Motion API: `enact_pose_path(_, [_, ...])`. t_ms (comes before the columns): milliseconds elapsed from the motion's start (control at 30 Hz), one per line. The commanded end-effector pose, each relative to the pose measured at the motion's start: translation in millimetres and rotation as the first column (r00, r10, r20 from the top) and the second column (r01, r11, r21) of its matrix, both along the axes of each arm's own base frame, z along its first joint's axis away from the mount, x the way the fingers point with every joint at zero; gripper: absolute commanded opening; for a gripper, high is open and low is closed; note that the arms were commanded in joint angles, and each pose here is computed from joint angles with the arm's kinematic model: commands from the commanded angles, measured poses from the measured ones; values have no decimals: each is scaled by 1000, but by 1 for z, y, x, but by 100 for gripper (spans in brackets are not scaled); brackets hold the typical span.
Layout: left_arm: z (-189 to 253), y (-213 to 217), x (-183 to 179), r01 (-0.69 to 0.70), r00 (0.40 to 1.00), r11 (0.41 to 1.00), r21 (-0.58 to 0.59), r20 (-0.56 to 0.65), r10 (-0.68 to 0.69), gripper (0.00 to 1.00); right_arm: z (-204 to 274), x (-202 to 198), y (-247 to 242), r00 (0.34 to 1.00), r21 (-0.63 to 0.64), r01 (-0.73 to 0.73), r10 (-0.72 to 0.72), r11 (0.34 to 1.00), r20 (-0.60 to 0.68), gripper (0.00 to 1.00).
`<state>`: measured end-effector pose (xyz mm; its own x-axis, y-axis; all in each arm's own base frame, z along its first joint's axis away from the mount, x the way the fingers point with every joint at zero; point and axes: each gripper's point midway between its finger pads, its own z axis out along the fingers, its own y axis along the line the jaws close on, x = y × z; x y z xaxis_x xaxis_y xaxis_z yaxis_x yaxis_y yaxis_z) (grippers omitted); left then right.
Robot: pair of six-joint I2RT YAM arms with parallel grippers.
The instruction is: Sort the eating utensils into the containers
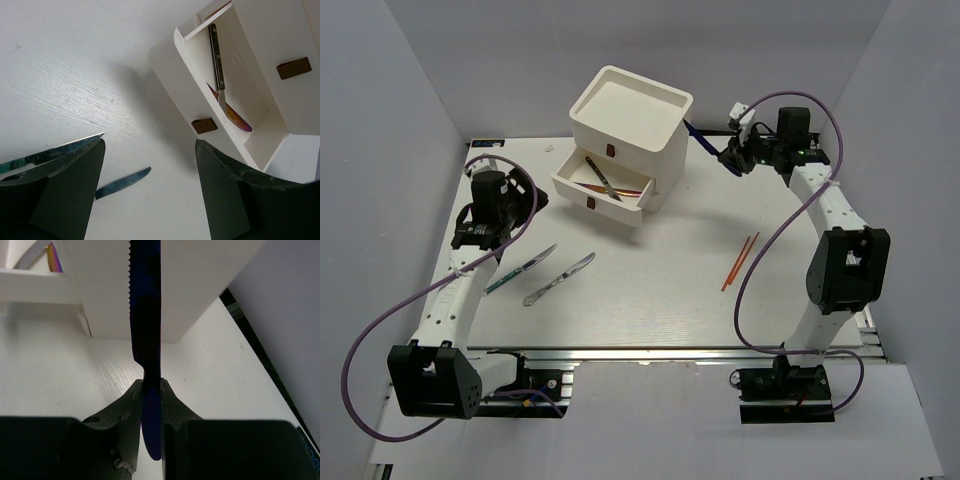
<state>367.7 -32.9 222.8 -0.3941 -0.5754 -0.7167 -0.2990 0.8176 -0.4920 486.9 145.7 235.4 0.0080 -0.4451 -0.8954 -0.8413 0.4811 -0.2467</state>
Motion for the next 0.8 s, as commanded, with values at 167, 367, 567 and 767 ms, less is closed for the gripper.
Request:
enact_pose_path(167, [9,1,0,1,999,1000,-14,43,-1,84,79,-26,99,953,47,-241,228,969,199,0])
enact_pose_path(367, [9,2,-2,-3,999,1000,-14,46,4,84,94,-57,183,928,140,-364,346,921,139,0])
enact_pose_path(567, [10,3,-8,-4,999,1000,-20,52,5,84,92,-60,241,948,267,-317,299,910,106,0])
enact_pose_path(767, [11,1,-12,12,999,1000,-19,35,-12,84,57,-35,262,981,284,-187,166,940,95,0])
